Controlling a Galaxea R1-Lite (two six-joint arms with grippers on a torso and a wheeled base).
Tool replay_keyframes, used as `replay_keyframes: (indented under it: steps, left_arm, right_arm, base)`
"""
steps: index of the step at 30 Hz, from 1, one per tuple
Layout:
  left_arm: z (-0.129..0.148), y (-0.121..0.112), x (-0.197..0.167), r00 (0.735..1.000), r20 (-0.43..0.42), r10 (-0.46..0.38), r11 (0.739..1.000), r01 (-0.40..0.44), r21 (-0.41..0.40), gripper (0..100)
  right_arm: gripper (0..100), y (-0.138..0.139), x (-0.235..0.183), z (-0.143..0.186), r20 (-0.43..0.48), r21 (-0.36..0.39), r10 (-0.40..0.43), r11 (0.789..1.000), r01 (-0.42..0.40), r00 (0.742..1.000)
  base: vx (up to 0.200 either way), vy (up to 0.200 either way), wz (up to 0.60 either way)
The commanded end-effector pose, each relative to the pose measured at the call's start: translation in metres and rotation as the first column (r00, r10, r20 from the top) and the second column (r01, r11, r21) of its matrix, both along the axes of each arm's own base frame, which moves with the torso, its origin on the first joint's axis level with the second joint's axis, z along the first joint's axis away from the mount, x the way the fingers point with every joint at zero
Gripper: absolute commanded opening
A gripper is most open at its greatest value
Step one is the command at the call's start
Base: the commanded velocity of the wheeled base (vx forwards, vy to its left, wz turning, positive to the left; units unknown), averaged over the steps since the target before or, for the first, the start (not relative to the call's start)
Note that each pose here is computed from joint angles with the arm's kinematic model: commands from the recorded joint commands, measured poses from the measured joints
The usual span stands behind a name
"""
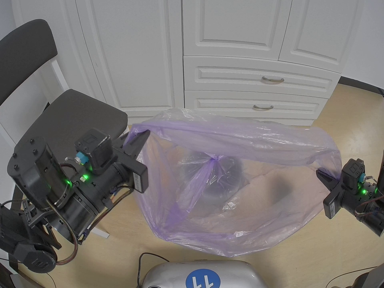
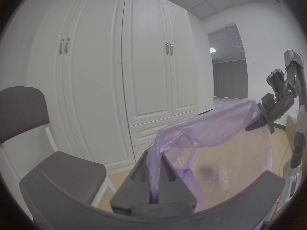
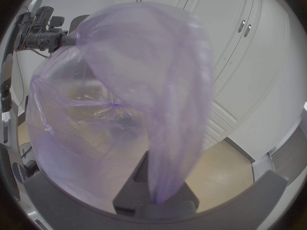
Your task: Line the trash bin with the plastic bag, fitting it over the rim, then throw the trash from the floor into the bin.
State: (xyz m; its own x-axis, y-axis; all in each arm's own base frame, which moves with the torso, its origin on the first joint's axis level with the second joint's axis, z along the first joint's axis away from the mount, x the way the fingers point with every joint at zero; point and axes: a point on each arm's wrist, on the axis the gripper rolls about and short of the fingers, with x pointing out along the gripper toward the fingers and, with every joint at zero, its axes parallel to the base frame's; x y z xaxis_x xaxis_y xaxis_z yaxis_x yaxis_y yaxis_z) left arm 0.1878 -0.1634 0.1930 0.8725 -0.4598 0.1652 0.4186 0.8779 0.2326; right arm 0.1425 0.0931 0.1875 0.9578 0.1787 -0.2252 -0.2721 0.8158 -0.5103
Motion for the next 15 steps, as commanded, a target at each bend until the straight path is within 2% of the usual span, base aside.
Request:
replay_keyframes:
  steps: [1,15]
  left_arm:
    - [0.009,0.011,0.001,0.999,0.027,0.035,0.999,-0.034,-0.024,0]
    - [0.013,0.018,0.02,0.995,0.03,0.099,0.994,-0.098,-0.047,0]
  right_arm:
    - [0,-0.005,0.003,0.0,0.003,-0.006,-0.04,0.999,0.041,0.999]
    - [0,-0.013,0.012,0.0,-0.004,-0.006,-0.091,0.996,0.091,0.996]
  base:
    - [0.0,0.0,0.0]
    - [0.0,0.0,0.0]
